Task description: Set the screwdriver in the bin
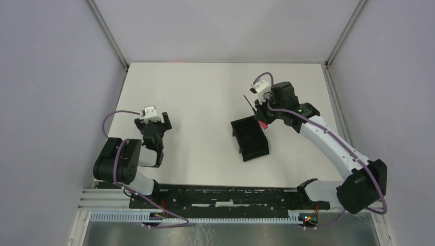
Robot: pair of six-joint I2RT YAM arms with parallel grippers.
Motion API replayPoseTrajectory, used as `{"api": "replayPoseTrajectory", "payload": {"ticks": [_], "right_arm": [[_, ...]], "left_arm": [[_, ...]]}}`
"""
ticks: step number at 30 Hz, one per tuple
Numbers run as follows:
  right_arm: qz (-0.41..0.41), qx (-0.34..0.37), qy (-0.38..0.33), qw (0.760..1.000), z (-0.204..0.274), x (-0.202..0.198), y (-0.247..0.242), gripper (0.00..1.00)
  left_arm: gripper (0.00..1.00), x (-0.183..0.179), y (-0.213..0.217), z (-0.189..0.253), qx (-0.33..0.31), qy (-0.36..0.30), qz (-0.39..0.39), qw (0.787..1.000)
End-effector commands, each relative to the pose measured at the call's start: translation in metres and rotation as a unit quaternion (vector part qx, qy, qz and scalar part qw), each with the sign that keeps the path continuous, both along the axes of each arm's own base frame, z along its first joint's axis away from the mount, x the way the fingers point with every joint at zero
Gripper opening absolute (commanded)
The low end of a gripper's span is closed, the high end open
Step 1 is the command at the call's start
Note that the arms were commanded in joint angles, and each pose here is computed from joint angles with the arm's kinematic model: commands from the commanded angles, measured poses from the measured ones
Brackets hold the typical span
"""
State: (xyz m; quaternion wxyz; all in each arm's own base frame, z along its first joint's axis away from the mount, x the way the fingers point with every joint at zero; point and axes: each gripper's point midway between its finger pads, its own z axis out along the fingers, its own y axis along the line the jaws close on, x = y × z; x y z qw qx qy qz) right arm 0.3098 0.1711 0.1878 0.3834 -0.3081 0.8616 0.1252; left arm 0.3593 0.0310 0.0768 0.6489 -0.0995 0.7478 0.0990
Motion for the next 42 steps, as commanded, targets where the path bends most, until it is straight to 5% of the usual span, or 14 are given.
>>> {"api": "replayPoseTrajectory", "payload": {"ticks": [1,16,20,29,32,42], "right_arm": [[0.072,-0.012,-0.004,0.997,-0.027,-0.017,0.01,0.0],[0.088,-0.05,0.046,0.994,-0.113,-0.041,0.025,0.02],[0.084,-0.047,0.043,0.994,-0.109,-0.039,0.028,0.37],[0.075,0.037,-0.05,0.995,-0.026,-0.023,0.049,0.66],[0.034,0.046,-0.094,0.994,-0.001,-0.013,0.039,0.96],[-0.227,-0.005,-0.196,0.954,0.019,0.025,-0.068,0.98]], "left_arm": [[1.0,0.008,0.0,0.016,-0.021,-0.038,0.007,0.999],[1.0,0.008,0.0,0.016,-0.021,-0.038,0.007,0.999],[1.0,0.008,0.0,0.016,-0.021,-0.038,0.007,0.999],[1.0,0.008,0.0,0.016,-0.021,-0.038,0.007,0.999],[1.0,0.008,0.0,0.016,-0.021,-0.038,0.007,0.999],[1.0,0.008,0.0,0.016,-0.021,-0.038,0.007,0.999]]}}
